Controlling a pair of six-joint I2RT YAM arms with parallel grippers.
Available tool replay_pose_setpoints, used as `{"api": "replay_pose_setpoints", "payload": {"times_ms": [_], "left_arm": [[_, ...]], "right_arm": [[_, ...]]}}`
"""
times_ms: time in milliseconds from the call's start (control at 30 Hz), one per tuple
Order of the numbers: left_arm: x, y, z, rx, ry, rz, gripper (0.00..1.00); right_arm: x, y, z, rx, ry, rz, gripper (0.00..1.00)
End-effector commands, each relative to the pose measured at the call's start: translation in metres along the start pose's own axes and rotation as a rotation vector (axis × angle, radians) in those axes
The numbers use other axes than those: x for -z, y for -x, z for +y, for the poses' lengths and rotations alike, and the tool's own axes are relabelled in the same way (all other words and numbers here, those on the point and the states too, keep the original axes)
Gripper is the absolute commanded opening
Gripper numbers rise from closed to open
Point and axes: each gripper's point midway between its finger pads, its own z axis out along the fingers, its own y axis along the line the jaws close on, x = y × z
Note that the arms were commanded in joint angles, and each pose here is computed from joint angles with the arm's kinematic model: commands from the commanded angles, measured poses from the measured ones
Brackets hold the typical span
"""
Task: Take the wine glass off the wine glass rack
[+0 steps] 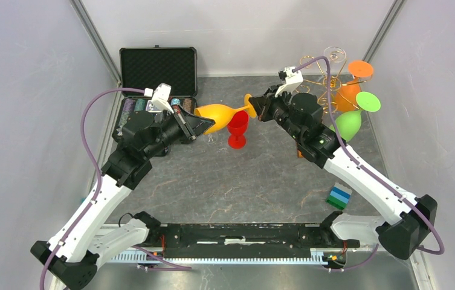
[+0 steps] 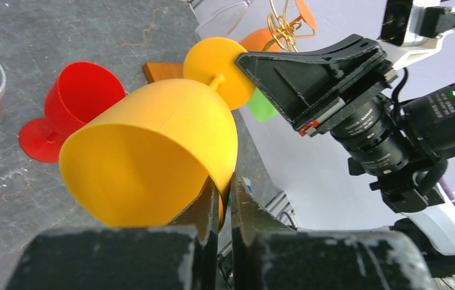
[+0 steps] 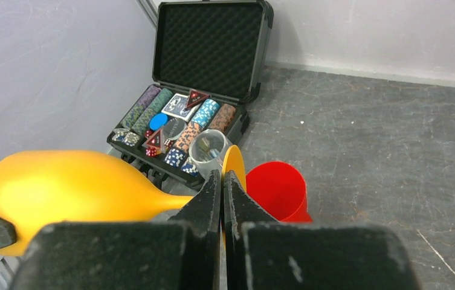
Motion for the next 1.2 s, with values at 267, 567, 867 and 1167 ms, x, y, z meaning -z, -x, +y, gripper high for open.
{"api": "replay_pose_setpoints", "payload": {"times_ms": [267,567,867,1167], "left_arm": [[0.005,0.014,0.002,-0.115,0.039,-0.027,0.02],[0.017,0.007,-0.001,-0.214,0.036,0.041,0.02],[0.048,-0.022,0.025,-0.383,0.134,0.255,0.02],[0.068,-0.040,0.067,-0.448,0.325,0.438,0.02]], "right_arm": [[-0.001,-0.001,0.015,-0.063,0.073,-0.001,0.01],[0.001,-0.006,0.031,-0.078,0.159,0.026,0.33],[0.029,0.013,0.034,-0.025,0.194,-0.032,0.62],[0.056,0.016,0.000,0.138,0.057,-0.054,0.70]]}}
